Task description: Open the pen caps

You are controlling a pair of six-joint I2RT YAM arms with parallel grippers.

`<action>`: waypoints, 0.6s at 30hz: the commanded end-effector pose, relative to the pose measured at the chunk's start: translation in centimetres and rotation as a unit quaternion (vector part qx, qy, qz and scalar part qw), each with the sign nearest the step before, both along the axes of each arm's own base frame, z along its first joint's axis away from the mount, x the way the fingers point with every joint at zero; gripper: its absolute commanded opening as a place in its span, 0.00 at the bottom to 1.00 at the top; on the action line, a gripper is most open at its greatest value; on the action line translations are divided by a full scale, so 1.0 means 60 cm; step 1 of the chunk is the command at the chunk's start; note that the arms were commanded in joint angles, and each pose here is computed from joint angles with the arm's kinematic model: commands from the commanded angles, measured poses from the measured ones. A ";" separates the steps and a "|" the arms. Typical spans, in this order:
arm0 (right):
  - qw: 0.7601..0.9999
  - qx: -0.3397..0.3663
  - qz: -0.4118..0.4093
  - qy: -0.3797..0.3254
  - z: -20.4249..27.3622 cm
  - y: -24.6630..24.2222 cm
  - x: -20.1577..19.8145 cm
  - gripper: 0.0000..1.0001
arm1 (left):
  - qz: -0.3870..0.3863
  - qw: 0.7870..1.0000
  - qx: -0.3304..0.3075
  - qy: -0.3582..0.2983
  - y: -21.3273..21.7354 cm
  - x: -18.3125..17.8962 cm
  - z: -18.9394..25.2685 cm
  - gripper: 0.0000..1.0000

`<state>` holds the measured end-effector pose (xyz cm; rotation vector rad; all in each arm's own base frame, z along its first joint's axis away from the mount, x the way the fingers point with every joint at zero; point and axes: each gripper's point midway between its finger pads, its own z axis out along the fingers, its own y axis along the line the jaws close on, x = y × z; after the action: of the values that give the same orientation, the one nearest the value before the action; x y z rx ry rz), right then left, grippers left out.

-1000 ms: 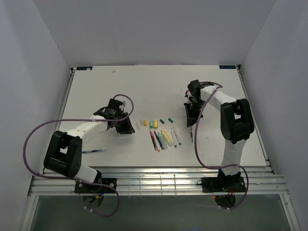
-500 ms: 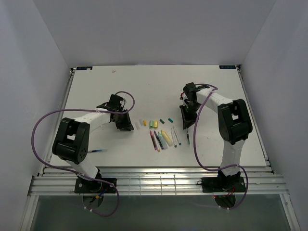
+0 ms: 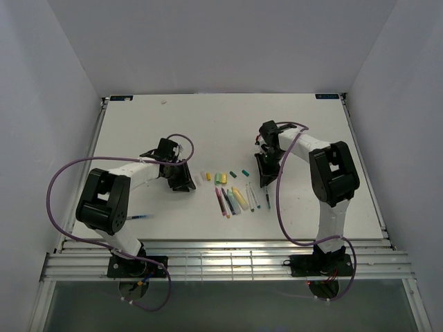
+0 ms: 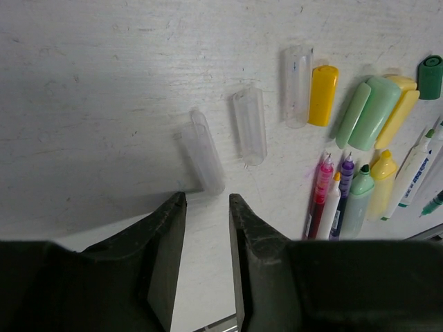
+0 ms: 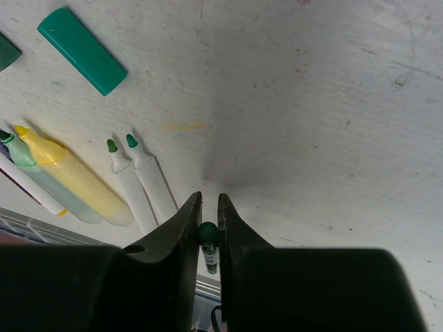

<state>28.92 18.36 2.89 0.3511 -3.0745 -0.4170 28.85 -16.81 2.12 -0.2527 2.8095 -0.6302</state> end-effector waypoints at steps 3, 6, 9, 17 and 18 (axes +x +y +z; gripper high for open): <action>1.000 0.000 0.006 -0.009 -0.005 0.007 0.012 0.13 | 0.008 1.000 -0.003 -0.007 -0.002 0.013 0.013 0.47; 1.000 0.000 0.005 -0.008 -0.009 0.008 0.012 0.14 | 0.011 1.000 -0.002 -0.012 0.000 0.013 0.023 0.49; 1.000 0.001 0.008 -0.006 -0.016 0.009 0.012 0.17 | 0.017 1.000 0.005 -0.018 0.006 0.009 0.034 0.50; 1.000 0.018 0.014 -0.011 -0.020 0.024 0.015 0.31 | 0.049 0.998 0.001 -0.047 0.020 -0.011 0.097 0.51; 1.000 0.018 0.015 -0.009 -0.022 0.023 0.012 0.33 | 0.058 0.997 -0.004 -0.055 0.021 -0.012 0.112 0.51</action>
<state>29.07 19.07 1.93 0.3631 -3.0622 -0.4452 28.45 -16.07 6.43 -0.3162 2.7285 -0.6131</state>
